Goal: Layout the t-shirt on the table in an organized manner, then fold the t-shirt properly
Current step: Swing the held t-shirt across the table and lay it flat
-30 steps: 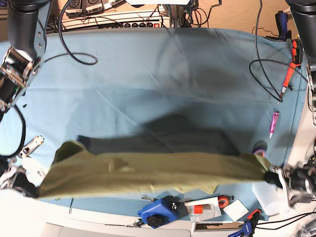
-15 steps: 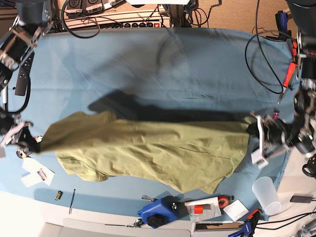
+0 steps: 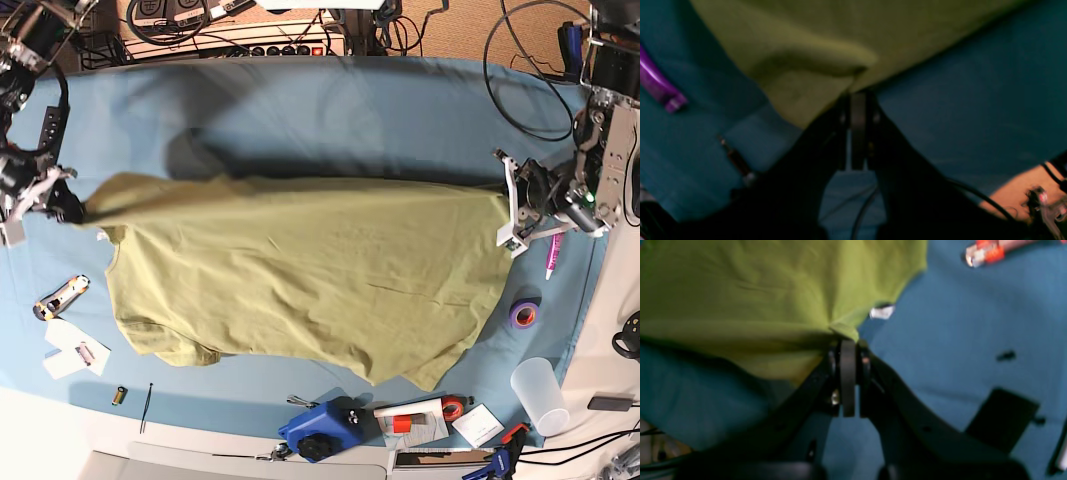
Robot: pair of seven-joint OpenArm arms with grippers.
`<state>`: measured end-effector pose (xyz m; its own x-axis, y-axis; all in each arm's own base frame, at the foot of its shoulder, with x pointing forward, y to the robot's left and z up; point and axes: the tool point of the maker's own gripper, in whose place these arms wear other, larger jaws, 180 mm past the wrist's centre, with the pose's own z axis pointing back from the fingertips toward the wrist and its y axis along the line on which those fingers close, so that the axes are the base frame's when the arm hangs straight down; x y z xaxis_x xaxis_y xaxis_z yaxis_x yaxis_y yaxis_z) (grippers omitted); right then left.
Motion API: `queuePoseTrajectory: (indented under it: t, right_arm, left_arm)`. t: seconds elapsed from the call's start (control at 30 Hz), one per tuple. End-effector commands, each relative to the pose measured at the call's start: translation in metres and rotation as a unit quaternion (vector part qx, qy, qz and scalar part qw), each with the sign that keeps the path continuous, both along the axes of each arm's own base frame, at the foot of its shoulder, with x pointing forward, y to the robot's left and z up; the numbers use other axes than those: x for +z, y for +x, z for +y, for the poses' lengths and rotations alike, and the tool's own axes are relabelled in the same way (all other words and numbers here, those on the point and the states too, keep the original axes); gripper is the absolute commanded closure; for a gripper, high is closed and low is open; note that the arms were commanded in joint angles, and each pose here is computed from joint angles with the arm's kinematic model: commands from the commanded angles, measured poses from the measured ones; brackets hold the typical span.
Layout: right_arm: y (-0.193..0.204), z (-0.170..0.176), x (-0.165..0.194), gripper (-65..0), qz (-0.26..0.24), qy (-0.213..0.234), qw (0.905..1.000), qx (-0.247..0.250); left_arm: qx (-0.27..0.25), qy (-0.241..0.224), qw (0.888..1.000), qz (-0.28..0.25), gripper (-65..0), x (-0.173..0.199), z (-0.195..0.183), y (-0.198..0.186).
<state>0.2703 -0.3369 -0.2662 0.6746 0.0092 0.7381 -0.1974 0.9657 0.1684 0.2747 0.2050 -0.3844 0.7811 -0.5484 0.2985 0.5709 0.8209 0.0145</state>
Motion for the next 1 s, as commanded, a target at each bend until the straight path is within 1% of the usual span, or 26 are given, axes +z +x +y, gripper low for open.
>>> queuePoseTrajectory:
  t: [0.0, 0.13, 0.27, 0.47, 0.53, 0.77, 0.97]
  right_arm:
    - [0.002, -0.007, 0.015, 0.0, -0.024, -0.004, 0.9997, -0.007]
    - [-0.015, 0.0, 0.01, 0.0, -0.023, 0.031, 0.9993, 0.0]
    - [-0.033, -0.011, 0.0, 0.0, -0.001, 0.024, 0.9995, -0.018]
    - [-0.053, -0.035, 0.005, 0.0, 0.0, 0.013, 0.9982, -0.058]
    - [-0.06, -0.039, 0.003, 0.0, 0.007, 0.01, 0.9978, -0.065]
    - [-0.086, -0.043, -0.018, 0.0, 0.059, -0.004, 0.9957, -0.071]
    - [-0.086, -0.042, -0.018, 0.0, 0.059, -0.005, 0.9959, -0.068]
  left_arm:
    - [0.002, 0.015, 1.0, -0.016, 0.0, 0.01, 0.008, 0.006]
    - [-0.011, 0.03, 0.999, -0.022, 0.0, 0.01, 0.006, -0.003]
    - [-0.01, 0.058, 0.998, -0.034, 0.0, 0.009, 0.007, -0.015]
    - [0.009, 0.127, 0.99, -0.066, 0.0, 0.013, 0.02, -0.03]
    - [0.013, 0.14, 0.987, -0.073, 0.0, 0.015, 0.022, -0.035]
    - [-0.002, 0.138, 0.988, -0.062, 0.0, 0.009, 0.012, -0.061]
    - [0.002, 0.113, 0.993, -0.032, 0.0, -0.007, -0.007, -0.085]
